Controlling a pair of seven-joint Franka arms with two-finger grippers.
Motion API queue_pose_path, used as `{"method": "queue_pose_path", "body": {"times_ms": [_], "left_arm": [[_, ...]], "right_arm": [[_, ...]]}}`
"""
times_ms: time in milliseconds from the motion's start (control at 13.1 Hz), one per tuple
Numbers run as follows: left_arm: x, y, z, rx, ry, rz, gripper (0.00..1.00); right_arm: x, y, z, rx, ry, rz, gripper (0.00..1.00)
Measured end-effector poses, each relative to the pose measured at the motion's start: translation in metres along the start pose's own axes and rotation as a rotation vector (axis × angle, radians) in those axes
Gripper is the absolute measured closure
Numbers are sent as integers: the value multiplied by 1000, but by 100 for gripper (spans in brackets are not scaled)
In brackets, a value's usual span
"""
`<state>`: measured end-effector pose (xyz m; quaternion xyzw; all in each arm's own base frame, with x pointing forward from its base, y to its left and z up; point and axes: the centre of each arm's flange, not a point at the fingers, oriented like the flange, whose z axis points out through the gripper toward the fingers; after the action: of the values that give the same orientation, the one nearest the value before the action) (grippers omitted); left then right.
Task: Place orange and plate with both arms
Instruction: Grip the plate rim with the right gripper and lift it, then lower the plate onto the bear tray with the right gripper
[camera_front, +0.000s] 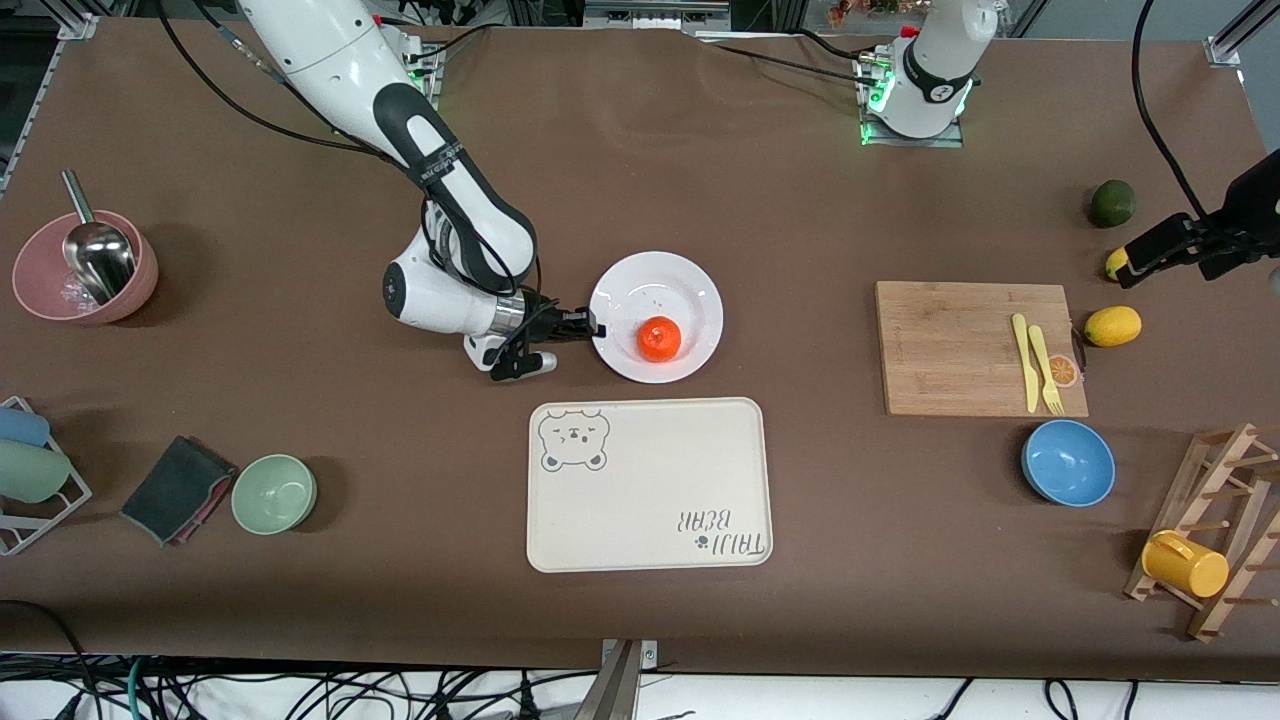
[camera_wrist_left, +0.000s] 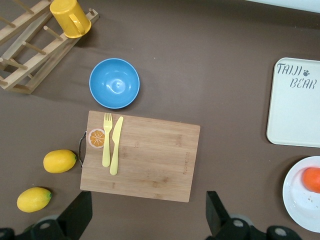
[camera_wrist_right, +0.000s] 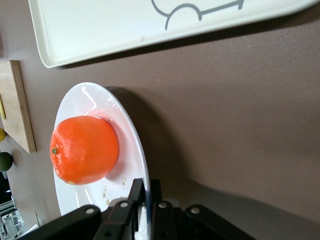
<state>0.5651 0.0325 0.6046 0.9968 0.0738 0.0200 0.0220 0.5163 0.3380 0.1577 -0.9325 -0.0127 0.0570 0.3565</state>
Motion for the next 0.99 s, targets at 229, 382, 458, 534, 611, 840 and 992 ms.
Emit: {"method": "queue_pose_path", "body": {"times_ms": [229, 382, 458, 534, 611, 840, 992], "left_arm": [[0, 1, 0, 0, 0, 2, 0], [0, 2, 0, 0, 0, 4, 0], [0, 3, 0, 0, 0, 5, 0], [0, 3, 0, 0, 1, 5, 0], [0, 3, -1, 0, 1, 6, 0], [0, 4, -1, 0, 1, 7, 0], [0, 4, -1, 0, 1, 7, 0]], "right_arm": [[2, 0, -2, 25, 20, 28, 92], [7, -1, -9, 91, 72, 55, 94], [9, 3, -12, 114, 99, 66, 94], [11, 7, -15, 133, 121, 74, 94], [13, 10, -17, 148, 139, 81, 94], [17, 12, -23, 170, 165, 96, 95], [22, 5, -32, 201, 199, 109, 95]]}}
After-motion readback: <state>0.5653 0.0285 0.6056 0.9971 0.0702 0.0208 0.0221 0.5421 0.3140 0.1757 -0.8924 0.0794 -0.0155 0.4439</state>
